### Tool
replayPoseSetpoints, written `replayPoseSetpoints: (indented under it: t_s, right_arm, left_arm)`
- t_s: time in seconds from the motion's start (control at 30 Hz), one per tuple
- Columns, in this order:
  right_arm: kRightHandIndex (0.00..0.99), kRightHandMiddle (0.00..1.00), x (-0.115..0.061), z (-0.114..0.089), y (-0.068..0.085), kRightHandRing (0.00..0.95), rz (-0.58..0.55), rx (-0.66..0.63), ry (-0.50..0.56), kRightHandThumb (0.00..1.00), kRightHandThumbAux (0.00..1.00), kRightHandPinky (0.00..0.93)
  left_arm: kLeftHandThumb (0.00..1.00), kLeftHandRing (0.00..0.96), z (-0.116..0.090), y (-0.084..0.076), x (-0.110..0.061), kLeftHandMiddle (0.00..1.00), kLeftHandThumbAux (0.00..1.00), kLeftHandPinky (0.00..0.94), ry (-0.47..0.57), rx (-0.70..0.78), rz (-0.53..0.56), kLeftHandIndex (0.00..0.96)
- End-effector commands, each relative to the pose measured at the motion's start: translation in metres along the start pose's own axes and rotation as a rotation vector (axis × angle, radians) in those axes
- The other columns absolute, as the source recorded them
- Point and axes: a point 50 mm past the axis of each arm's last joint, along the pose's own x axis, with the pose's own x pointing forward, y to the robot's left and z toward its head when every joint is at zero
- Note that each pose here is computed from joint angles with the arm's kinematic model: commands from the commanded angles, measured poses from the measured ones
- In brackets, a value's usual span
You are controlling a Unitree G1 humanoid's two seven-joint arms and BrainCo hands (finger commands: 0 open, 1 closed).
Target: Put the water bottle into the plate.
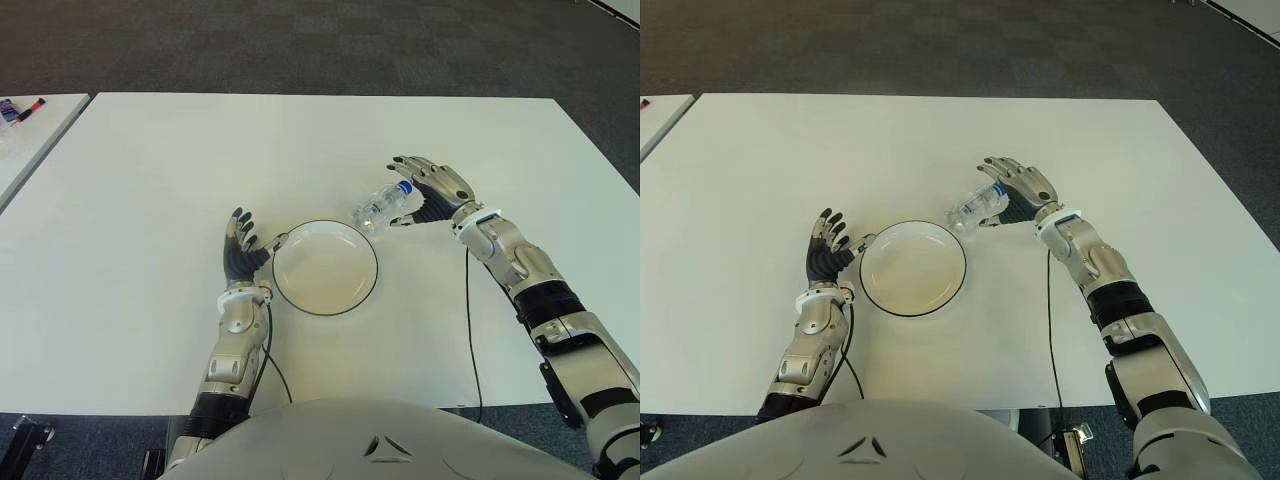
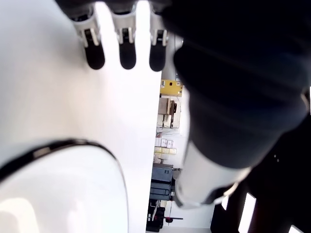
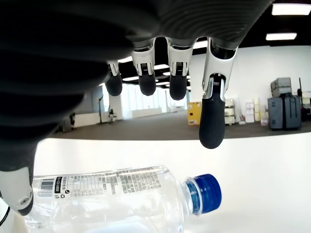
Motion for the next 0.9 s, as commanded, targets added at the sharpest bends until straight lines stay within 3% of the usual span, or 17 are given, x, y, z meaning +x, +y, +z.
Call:
replayPoseSetpoints:
  t_s: [0.03, 0.37, 0.63, 0.9]
  right_arm:
    - [0.000, 0.000, 0.006, 0.003, 0.002, 0.061, 0.040, -0.019, -0.006, 0.712, 0.569, 0.483]
    - [0.000, 0.000, 0.011, 0.005, 0.004, 0.051, 0.050, -0.024, -0.013, 0.722, 0.570, 0.468]
    - [0.004, 0.000, 0.016, 0.007, 0.004, 0.032, 0.059, -0.040, -0.034, 0.713, 0.563, 0.292]
    - [0.000, 0.000, 0.019, 0.007, 0.005, 0.012, 0.062, -0.047, -0.053, 0.697, 0.564, 0.238]
  left_arm:
    - [0.000, 0.128, 0.003, -0.017, -0.003, 0.141, 0.960, 0.158, 0.013, -0.091, 0.029, 0.072]
    - [0.000, 0.132, 0.005, -0.015, -0.005, 0.149, 0.975, 0.157, 0.017, -0.087, 0.043, 0.077]
    - [0.000, 0.129, 0.005, -0.013, -0.005, 0.138, 0.956, 0.163, 0.018, -0.064, 0.044, 0.070]
    - [0.000, 0.134, 0.006, -0.013, -0.005, 0.143, 0.950, 0.166, 0.018, -0.061, 0.049, 0.077]
